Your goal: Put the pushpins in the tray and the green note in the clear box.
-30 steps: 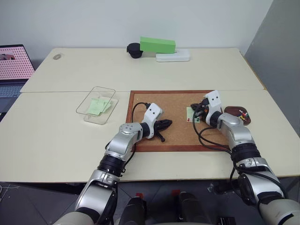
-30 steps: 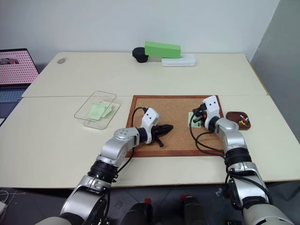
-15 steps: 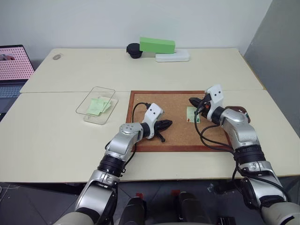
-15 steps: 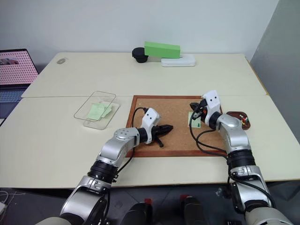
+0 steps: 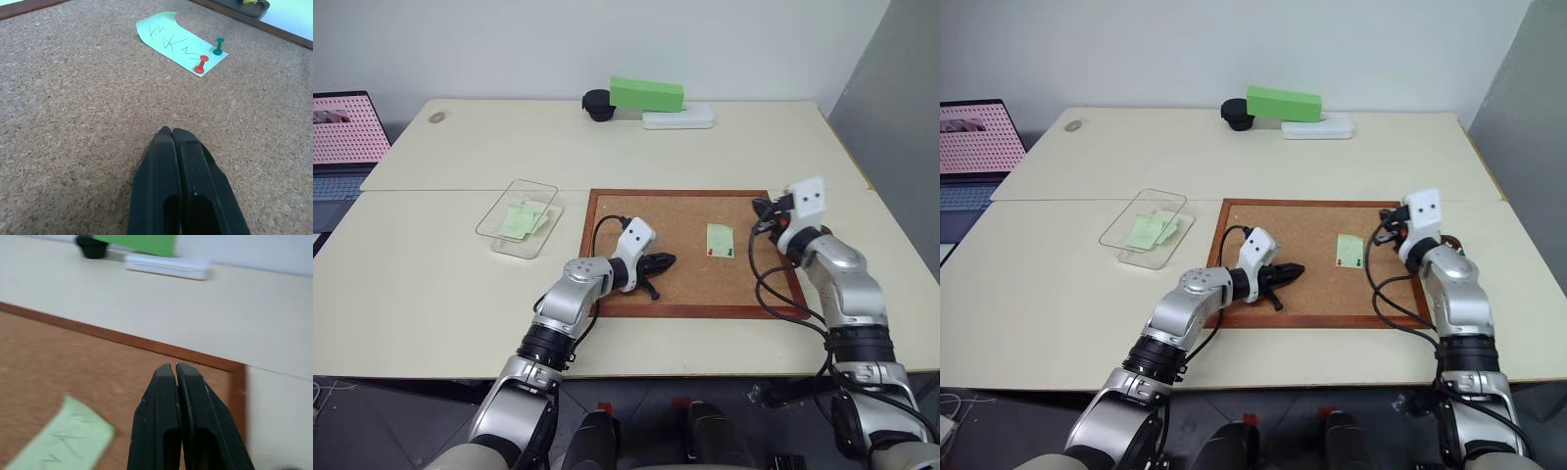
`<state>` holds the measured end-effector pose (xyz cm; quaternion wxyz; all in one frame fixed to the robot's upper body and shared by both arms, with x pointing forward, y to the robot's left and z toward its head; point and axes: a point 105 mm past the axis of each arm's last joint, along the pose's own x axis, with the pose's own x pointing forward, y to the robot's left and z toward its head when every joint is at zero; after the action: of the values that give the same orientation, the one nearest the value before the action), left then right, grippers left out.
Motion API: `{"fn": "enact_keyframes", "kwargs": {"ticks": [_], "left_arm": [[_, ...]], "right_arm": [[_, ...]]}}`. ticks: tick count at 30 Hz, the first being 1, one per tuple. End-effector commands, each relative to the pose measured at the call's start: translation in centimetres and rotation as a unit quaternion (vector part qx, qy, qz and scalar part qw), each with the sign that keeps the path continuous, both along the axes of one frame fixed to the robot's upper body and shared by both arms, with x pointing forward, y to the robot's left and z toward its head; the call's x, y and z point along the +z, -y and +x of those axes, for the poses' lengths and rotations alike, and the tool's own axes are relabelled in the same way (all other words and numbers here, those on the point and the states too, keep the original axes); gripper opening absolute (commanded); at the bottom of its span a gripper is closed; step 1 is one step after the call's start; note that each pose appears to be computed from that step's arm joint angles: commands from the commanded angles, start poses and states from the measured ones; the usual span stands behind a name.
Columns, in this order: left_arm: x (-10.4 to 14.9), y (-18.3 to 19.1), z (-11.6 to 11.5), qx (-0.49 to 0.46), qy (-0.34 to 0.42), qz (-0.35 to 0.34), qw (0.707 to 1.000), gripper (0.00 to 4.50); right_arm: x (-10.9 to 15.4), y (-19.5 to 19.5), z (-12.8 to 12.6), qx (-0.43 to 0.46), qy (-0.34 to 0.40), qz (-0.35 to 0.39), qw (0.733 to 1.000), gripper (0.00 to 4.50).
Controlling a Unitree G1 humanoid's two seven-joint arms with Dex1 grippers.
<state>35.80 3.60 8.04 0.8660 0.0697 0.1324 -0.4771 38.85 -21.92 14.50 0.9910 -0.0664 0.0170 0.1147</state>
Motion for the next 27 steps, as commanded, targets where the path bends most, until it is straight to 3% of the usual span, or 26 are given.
{"fn": "enact_keyframes", "kwargs": {"ticks": [1,13,19,27], "left_arm": [[-1.9,-0.3,-0.9,-0.007,-0.032,0.019,0.999,0.00],[-1.5,-0.5,-0.5,-0.001,-0.023,0.020,1.000,0.00],[-1.8,-0.9,-0.6,0.005,-0.024,0.025,0.999,0.00],[-1.7,-0.9,-0.7,0.006,-0.024,0.024,0.999,0.00]], "right_arm": [[1.7,2.9,-1.1,-0.064,0.013,-0.001,0.998,0.01],[0.3,6.4,-1.3,-0.124,-0.042,0.036,0.991,0.01],[0.3,6.8,-1.1,-0.125,-0.044,0.035,0.991,1.42],[0.4,7.6,-0.8,-0.136,-0.042,0.020,0.990,2.91]]}}
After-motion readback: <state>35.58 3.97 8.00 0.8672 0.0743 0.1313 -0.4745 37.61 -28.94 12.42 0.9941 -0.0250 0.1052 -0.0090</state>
